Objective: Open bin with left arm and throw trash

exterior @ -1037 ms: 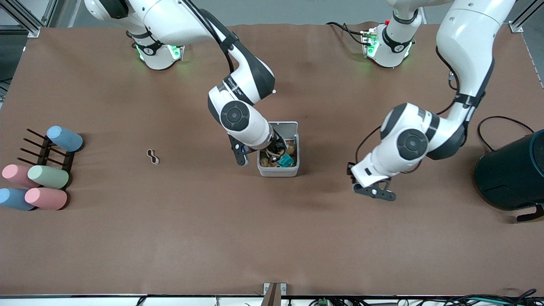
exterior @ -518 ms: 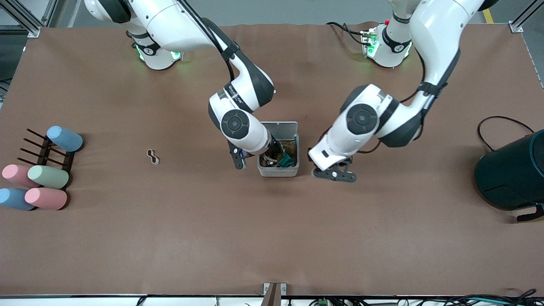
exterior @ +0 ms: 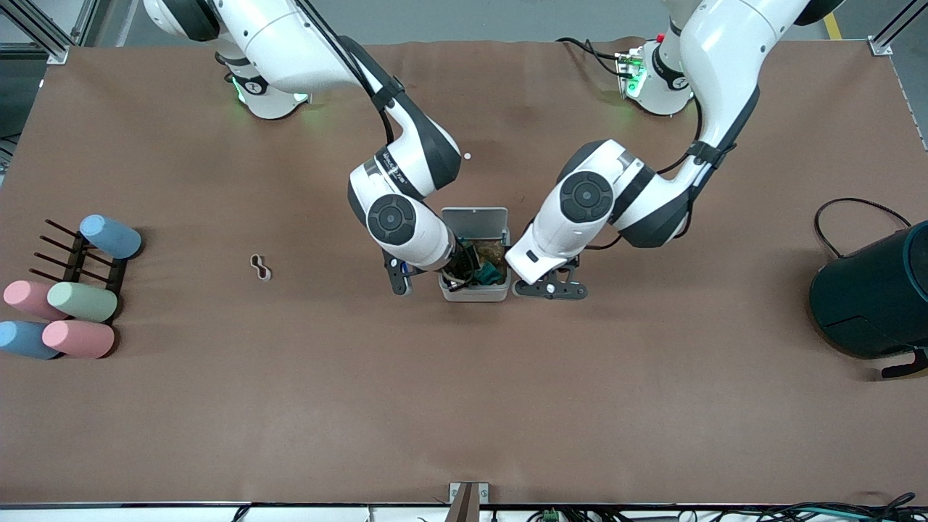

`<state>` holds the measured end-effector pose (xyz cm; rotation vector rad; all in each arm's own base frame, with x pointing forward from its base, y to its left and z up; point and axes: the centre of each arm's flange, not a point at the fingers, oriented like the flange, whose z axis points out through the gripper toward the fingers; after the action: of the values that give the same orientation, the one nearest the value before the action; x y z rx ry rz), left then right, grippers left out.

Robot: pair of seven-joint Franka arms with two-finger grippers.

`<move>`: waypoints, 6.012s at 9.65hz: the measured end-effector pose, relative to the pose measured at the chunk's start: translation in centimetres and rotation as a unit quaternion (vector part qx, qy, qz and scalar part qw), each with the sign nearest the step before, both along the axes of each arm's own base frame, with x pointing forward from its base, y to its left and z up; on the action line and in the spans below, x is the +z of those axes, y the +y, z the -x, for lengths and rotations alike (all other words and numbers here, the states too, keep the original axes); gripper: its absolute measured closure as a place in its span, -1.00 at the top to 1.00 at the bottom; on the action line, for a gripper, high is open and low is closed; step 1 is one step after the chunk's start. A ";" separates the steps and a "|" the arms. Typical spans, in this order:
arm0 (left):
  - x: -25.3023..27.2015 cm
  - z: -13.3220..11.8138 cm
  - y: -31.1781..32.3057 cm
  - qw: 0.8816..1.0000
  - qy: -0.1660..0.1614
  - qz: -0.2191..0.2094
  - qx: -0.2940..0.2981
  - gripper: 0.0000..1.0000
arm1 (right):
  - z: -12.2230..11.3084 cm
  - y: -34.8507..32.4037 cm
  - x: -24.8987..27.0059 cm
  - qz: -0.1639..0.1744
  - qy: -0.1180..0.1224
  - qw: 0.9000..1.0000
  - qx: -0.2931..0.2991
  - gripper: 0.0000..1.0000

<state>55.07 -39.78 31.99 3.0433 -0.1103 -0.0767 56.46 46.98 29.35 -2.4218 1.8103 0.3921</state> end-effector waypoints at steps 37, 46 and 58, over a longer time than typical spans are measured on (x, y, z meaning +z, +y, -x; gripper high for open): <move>32.4 0.9 33.6 0.995 -0.061 -0.070 0.027 1.00 | 4.5 -43.7 -11.5 0.030 -0.076 0.865 0.495 0.90; 30.8 -0.5 38.8 0.997 -0.034 -0.066 0.034 1.00 | 2.7 -40.7 -9.1 0.021 -0.027 0.907 0.420 -0.89; 30.2 -1.6 40.5 0.997 -0.029 -0.058 0.050 1.00 | 5.2 -0.5 8.6 0.002 -0.097 0.977 0.190 -0.89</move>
<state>56.71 0.70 62.19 3.1617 0.0431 0.0138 51.29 46.53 37.93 -2.6981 1.2728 0.1679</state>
